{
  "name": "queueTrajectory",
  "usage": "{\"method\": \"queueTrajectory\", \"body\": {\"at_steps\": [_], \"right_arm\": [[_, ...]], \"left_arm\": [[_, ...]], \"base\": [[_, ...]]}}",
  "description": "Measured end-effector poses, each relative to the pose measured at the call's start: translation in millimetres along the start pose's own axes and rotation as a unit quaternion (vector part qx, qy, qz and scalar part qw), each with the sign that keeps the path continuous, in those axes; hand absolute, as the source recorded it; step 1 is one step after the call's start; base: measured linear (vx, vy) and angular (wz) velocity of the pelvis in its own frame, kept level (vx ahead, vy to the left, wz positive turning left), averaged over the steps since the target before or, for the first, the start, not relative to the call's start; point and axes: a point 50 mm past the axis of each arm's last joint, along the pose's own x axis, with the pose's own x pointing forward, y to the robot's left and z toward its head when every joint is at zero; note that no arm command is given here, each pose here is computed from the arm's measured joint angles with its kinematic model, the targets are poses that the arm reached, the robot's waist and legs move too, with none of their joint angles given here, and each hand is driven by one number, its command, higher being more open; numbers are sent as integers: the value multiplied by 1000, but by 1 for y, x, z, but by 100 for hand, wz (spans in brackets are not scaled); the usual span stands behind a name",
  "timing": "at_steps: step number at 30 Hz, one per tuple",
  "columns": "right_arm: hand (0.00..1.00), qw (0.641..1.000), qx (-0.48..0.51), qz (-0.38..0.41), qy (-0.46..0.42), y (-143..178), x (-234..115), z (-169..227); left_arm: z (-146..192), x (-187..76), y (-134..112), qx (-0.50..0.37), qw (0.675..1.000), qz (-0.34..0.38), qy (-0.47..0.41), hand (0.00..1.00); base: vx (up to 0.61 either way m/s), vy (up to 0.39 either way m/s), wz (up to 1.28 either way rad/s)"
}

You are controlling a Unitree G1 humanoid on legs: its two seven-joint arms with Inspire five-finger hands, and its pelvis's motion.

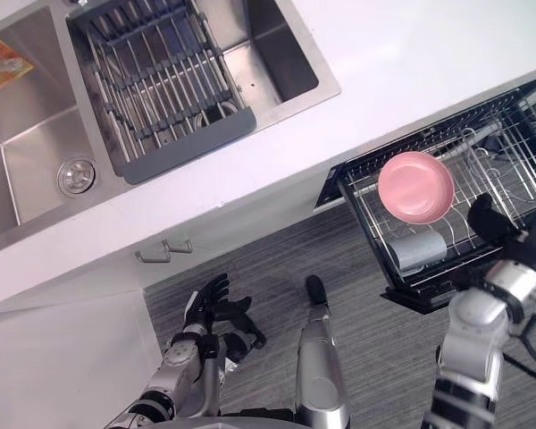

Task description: Walk over to the sink, pick up the cup, carry it to the dishwasher, place the cup inside the dishwasher, then close the dishwasher door

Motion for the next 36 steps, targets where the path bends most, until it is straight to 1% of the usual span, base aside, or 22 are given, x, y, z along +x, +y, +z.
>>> {"method": "queueTrajectory", "body": {"at_steps": [3, 5, 6, 8, 9, 12, 14, 17, 19, 21, 23, 26, 28, 30, 31, 32, 34, 36], "right_arm": [[90, 999, 9, -11, 51, -17, -22, -20], [90, 993, 25, -4, 114, -25, -45, -42], [90, 991, 30, -2, 132, -27, -51, -48], [90, 977, 46, 2, 209, -35, -75, -74], [90, 973, 53, 4, 225, -36, -81, -80], [90, 941, 110, 12, 321, -33, -109, -110], [90, 922, 141, 15, 362, -29, -121, -122], [90, 888, 197, 34, 414, -11, -138, -133], [90, 869, 247, 47, 427, 4, -142, -131], [90, 846, 316, 68, 424, 27, -138, -122], [90, 828, 366, 70, 418, 42, -134, -115], [90, 799, 423, 54, 425, 53, -126, -114], [90, 792, 444, 53, 416, 58, -119, -109], [90, 774, 478, 48, 412, 64, -114, -103], [90, 756, 510, 52, 408, 73, -111, -94], [90, 748, 524, 57, 404, 77, -109, -90], [90, 713, 582, 87, 381, 97, -102, -66], [90, 693, 613, 87, 370, 106, -95, -54]], "left_arm": [[-4, -1, 7, -5, 1000, 12, 10, 90], [-12, -5, 13, -11, 999, 22, 24, 90], [-13, -6, 15, -11, 999, 25, 27, 90], [-19, -9, 18, -12, 999, 28, 37, 90], [-20, -9, 18, -12, 999, 27, 38, 90], [-26, -12, 19, -10, 999, 21, 47, 90], [-25, -12, 17, -10, 999, 18, 46, 90], [-23, -10, 16, -9, 999, 15, 43, 90], [-20, -9, 16, -8, 999, 15, 39, 90], [-14, -6, 17, -6, 999, 14, 29, 90], [-11, -4, 17, -7, 1000, 14, 23, 90], [-3, -2, 19, -9, 1000, 15, 9, 90], [2, -1, 19, -4, 1000, 11, 0, 90], [7, 1, 18, 5, 1000, 5, -7, 90], [8, 2, 17, 7, 1000, 2, -10, 90], [9, 2, 17, 7, 1000, 1, -10, 90], [10, 3, 16, 9, 1000, -2, -11, 90], [10, 2, 14, 11, 1000, -8, -12, 90]], "base": [[51, -37, -7], [83, -52, -11], [77, -54, -16], [70, -52, -18], [35, -45, -23], [27, -37, -28], [51, -30, -18], [36, -26, -13], [11, -10, -3], [-12, -3, 2], [-40, -5, 6], [-49, -3, 15], [-4, -3, 22], [1, -3, 28], [9, 3, 27], [11, 4, 29], [4, 5, 26], [-5, 6, 24]]}}
